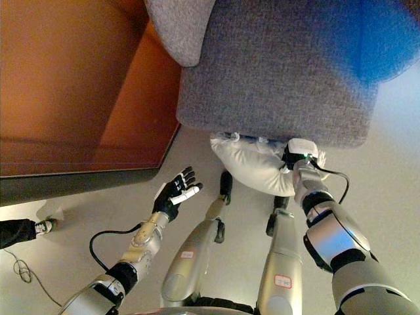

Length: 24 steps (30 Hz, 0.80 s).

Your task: Pick up the pillow and put it on the sofa.

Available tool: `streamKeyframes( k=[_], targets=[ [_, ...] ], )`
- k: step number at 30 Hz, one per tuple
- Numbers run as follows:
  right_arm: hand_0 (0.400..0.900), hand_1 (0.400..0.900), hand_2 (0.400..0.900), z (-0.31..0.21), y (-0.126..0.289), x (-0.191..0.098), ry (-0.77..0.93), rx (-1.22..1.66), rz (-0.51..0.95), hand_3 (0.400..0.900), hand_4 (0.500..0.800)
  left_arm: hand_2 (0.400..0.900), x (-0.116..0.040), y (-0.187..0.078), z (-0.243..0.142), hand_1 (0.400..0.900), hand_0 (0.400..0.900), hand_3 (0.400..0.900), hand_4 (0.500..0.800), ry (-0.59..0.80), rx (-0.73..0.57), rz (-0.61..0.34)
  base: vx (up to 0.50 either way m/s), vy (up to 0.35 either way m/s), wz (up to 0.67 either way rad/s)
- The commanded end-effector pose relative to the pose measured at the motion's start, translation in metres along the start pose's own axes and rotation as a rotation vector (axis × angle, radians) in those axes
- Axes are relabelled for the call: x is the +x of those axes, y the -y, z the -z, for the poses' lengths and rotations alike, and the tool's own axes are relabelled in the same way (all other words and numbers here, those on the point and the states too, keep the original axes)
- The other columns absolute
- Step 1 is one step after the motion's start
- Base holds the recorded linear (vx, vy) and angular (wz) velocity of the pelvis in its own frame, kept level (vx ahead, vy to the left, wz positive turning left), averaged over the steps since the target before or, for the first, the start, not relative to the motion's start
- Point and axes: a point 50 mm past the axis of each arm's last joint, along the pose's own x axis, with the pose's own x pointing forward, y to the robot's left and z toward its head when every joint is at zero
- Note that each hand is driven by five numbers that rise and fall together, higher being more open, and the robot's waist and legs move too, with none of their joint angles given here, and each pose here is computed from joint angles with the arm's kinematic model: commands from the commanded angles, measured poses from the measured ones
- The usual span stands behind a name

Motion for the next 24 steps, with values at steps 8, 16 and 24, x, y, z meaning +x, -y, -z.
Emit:
streamKeyframes(
  k=[8,16,24],
  targets=[
    [0.4,0.4,0.4,-0.029,-0.032,-0.028,0.295,0.239,-0.009,0.4,0.5,0.9,-0.023,-0.05,0.016,0.9,0.9,0.9,0.8,-0.142,0.122,-0.099,0.143,-0.06,-0.08],
    [0.4,0.4,0.4,-0.019,-0.049,-0.08,0.44,0.287,-0.074,0.4,0.5,0.9,-0.076,-0.077,0.058,0.9,0.9,0.9,0.8,-0.329,0.149,-0.206,0.185,-0.026,-0.15],
    [0.4,0.4,0.4,0.011,0.018,-0.088,0.501,0.286,0.081,0.4,0.5,0.9,-0.1,-0.095,0.07,0.9,0.9,0.9,0.8,-0.396,0.123,-0.276,0.078,0.013,-0.12]
  ],
)
